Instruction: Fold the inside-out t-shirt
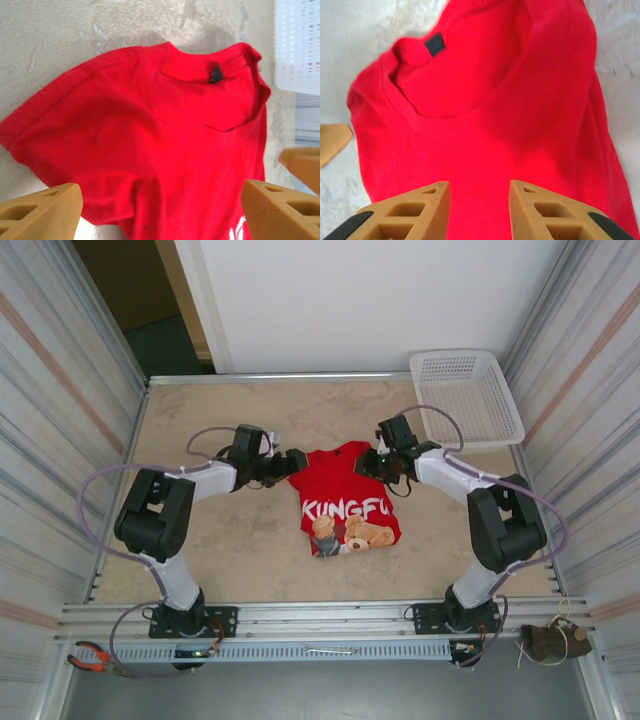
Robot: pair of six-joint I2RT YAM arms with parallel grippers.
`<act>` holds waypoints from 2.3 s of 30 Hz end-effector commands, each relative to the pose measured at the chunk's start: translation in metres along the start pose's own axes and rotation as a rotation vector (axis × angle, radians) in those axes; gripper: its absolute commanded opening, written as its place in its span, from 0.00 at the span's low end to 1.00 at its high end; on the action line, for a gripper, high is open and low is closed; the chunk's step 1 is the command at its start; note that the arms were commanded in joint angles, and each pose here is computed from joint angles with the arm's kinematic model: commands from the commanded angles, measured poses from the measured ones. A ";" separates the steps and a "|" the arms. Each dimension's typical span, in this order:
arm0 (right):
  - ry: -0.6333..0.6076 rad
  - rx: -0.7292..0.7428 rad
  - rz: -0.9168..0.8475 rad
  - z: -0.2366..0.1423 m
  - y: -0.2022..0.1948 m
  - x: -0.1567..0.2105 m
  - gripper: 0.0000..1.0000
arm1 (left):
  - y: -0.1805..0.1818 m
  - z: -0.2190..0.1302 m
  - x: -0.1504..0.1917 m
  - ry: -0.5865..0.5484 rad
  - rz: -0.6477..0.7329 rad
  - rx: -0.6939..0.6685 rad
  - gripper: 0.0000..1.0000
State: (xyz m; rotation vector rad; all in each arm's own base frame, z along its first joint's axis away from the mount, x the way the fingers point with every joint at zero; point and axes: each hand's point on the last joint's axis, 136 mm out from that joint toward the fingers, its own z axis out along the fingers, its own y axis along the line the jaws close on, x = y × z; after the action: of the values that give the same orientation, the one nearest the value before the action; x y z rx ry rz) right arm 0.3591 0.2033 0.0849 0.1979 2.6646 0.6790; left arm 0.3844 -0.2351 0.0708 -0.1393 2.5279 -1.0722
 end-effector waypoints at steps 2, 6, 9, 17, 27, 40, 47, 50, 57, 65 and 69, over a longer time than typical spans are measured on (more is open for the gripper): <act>-0.016 0.035 0.033 -0.006 -0.008 0.016 0.35 | 0.009 0.010 0.000 0.036 0.005 -0.064 0.83; 0.012 0.093 0.076 0.005 -0.032 0.032 0.34 | 0.011 0.024 -0.003 0.061 0.020 -0.071 0.66; 0.018 0.128 0.103 0.010 -0.046 0.038 0.34 | 0.004 0.028 -0.009 0.066 0.054 -0.057 0.31; 0.030 0.183 0.138 0.013 -0.065 0.047 0.33 | -0.061 0.007 -0.033 -0.058 0.246 0.074 0.00; 0.063 0.234 0.175 0.021 -0.079 0.059 0.32 | -0.047 0.033 -0.035 -0.146 0.214 0.295 0.00; 0.057 0.246 0.194 0.015 -0.079 0.060 0.31 | 0.003 0.002 -0.065 -0.297 0.041 0.278 0.54; -0.040 0.068 0.121 -0.021 -0.030 0.003 0.25 | -0.078 -0.029 -0.066 -0.243 0.127 0.265 0.68; -0.052 0.022 0.082 -0.025 -0.012 -0.022 0.23 | -0.098 -0.013 -0.053 -0.185 0.137 0.284 0.69; -0.047 -0.057 0.106 0.017 0.006 -0.064 0.19 | -0.078 0.040 -0.041 -0.098 0.076 0.267 0.70; -0.043 0.036 0.203 0.057 -0.042 -0.071 0.14 | -0.033 0.063 -0.034 -0.059 0.073 0.147 0.70; -0.051 0.031 0.223 0.048 -0.051 -0.075 0.14 | -0.032 0.061 -0.039 -0.050 0.086 0.165 0.70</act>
State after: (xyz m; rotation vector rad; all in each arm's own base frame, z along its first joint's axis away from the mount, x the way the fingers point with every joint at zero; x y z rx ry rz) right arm 0.4400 0.1697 0.0345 0.4865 2.6681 0.6730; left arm 0.4345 -0.2941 0.0654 -0.0524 2.3724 -1.2351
